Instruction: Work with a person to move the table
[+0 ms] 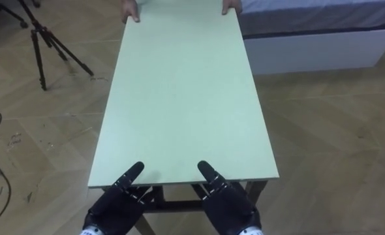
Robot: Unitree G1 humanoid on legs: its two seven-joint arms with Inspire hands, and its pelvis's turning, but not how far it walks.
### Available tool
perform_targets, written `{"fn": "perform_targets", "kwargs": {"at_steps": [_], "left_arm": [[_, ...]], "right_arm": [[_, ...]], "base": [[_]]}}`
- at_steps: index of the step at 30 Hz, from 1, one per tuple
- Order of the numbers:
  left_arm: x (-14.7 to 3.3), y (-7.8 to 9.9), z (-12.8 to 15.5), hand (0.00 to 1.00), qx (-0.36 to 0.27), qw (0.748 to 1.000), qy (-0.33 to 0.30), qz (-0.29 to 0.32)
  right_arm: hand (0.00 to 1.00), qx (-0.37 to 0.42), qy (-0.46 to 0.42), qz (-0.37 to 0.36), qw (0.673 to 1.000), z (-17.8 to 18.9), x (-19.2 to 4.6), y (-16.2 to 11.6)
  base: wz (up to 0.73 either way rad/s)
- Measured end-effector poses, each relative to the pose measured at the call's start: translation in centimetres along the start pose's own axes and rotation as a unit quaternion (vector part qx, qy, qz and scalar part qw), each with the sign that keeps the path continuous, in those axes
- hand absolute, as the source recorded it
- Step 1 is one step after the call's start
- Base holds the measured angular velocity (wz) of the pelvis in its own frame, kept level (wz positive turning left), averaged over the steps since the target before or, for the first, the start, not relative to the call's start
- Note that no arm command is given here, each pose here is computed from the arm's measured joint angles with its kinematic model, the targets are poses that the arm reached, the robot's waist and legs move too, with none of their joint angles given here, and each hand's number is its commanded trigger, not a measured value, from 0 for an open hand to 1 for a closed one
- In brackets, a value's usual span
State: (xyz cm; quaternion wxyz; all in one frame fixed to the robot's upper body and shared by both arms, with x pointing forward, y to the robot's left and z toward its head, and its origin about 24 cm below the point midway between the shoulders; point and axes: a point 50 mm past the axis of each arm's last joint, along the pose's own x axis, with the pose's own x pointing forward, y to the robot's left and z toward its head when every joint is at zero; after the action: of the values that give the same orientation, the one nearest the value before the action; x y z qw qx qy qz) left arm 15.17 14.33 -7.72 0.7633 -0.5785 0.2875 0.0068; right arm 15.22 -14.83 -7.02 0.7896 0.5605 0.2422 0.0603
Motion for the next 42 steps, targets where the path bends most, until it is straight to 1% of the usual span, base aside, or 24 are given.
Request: {"fn": "perform_targets", "kwargs": {"at_steps": [17, 22, 23, 24, 25, 32, 37, 39, 42], "left_arm": [[0.3, -0.3, -0.4, 0.00, -0.013, 1.000, -0.007, -0.004], [0.3, -0.3, -0.5, 0.00, -0.016, 1.000, -0.007, -0.004], [0.3, -0.3, -0.4, 0.56, -0.016, 1.000, -0.008, -0.004], [0.3, -0.3, -0.4, 1.00, -0.016, 1.000, -0.008, -0.004], [0.4, -0.4, -0.4, 1.00, -0.018, 1.000, -0.010, -0.005], [0.5, -0.5, -0.4, 1.00, -0.024, 1.000, -0.015, -0.008], [0.6, -0.6, -0.8, 1.00, -0.030, 0.999, -0.013, -0.009], [0.6, -0.3, -0.8, 1.00, -0.028, 1.000, -0.013, 0.004], [0.7, -0.4, -1.1, 1.00, -0.031, 0.999, -0.011, 0.005]], "right_arm": [[0.00, 0.085, -0.075, -0.021, 0.993, 0.8, 1.0, 0.5], [0.00, 0.087, -0.084, -0.028, 0.992, 1.0, 1.1, 0.5], [0.01, 0.086, -0.084, -0.029, 0.992, 1.0, 1.1, 0.5], [0.74, 0.086, -0.084, -0.030, 0.992, 1.0, 1.2, 0.5], [1.00, 0.086, -0.083, -0.031, 0.992, 1.0, 1.2, 0.5], [1.00, 0.086, -0.085, -0.036, 0.992, 1.1, 1.3, 0.5], [1.00, 0.092, -0.084, -0.083, 0.989, 0.9, 1.1, -0.3], [1.00, 0.088, -0.082, -0.087, 0.989, 0.8, 1.2, -0.3], [1.00, 0.079, -0.085, -0.095, 0.989, 0.8, 1.1, -0.4]], "base": [[0.00], [0.00], [0.00], [0.00], [0.00], [0.00], [0.00], [0.00], [0.00]]}}
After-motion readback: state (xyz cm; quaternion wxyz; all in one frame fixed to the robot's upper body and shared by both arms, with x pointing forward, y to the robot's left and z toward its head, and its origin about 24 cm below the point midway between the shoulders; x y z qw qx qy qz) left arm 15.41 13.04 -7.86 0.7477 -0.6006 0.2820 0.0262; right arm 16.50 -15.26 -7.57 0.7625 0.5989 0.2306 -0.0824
